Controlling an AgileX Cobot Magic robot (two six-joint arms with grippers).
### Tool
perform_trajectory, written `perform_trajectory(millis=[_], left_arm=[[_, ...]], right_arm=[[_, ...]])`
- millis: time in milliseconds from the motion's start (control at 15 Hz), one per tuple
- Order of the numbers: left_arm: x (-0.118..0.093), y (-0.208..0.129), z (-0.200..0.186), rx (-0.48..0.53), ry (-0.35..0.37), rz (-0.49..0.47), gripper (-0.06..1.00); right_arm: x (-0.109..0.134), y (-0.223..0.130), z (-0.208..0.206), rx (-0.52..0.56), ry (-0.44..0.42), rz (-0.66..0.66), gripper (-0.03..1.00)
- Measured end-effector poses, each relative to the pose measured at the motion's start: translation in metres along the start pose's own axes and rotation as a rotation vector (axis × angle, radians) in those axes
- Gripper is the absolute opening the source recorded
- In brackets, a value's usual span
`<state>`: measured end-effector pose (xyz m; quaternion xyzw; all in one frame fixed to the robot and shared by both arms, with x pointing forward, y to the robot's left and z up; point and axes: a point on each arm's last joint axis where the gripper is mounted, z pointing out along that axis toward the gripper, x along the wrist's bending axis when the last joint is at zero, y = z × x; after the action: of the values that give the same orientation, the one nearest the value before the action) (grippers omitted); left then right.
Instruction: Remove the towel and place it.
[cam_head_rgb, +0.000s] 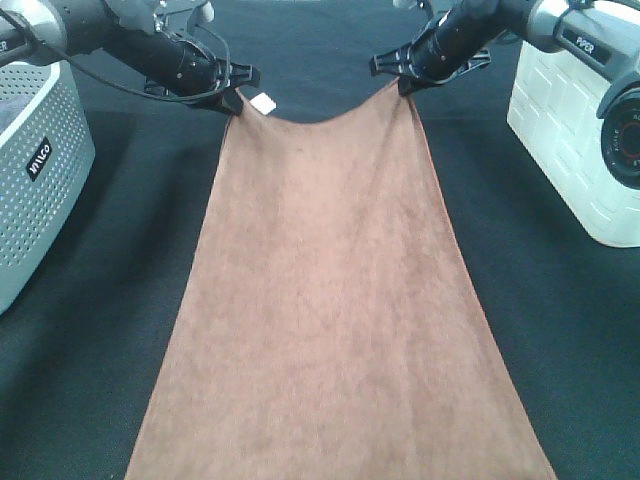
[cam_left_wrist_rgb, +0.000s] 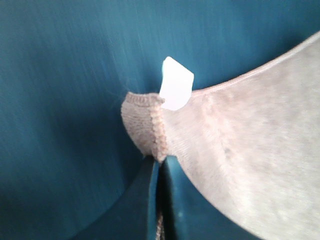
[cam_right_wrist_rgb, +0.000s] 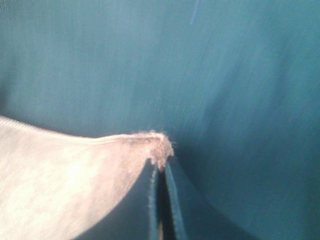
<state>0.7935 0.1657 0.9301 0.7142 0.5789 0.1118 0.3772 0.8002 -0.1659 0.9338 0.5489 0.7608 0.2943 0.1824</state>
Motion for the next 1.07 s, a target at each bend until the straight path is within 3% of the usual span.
perform_trajectory(millis=[333,533,733,1067], left_arm=[[0.005,0.017,-0.002,-0.182,0.055,0.047,0.00],[0.006,0.022,-0.003,-0.240,0.074,0.055,0.00],[0.006,0.024,-0.003,-0.275,0.090,0.098,0.00],[0.015,0.010,0.018,-0.275,0.108,0.087,0.00]], right_arm=[[-0.007,0.013,-0.002,-0.153,-0.010,0.036,0.00],[-0.008,0.018,-0.003,-0.204,-0.015,0.044,0.00],[-0.011,0.020,-0.002,-0.245,-0.018,0.056,0.00],[-0.017,0.006,0.019,-0.226,-0.016,0.085,0.00]])
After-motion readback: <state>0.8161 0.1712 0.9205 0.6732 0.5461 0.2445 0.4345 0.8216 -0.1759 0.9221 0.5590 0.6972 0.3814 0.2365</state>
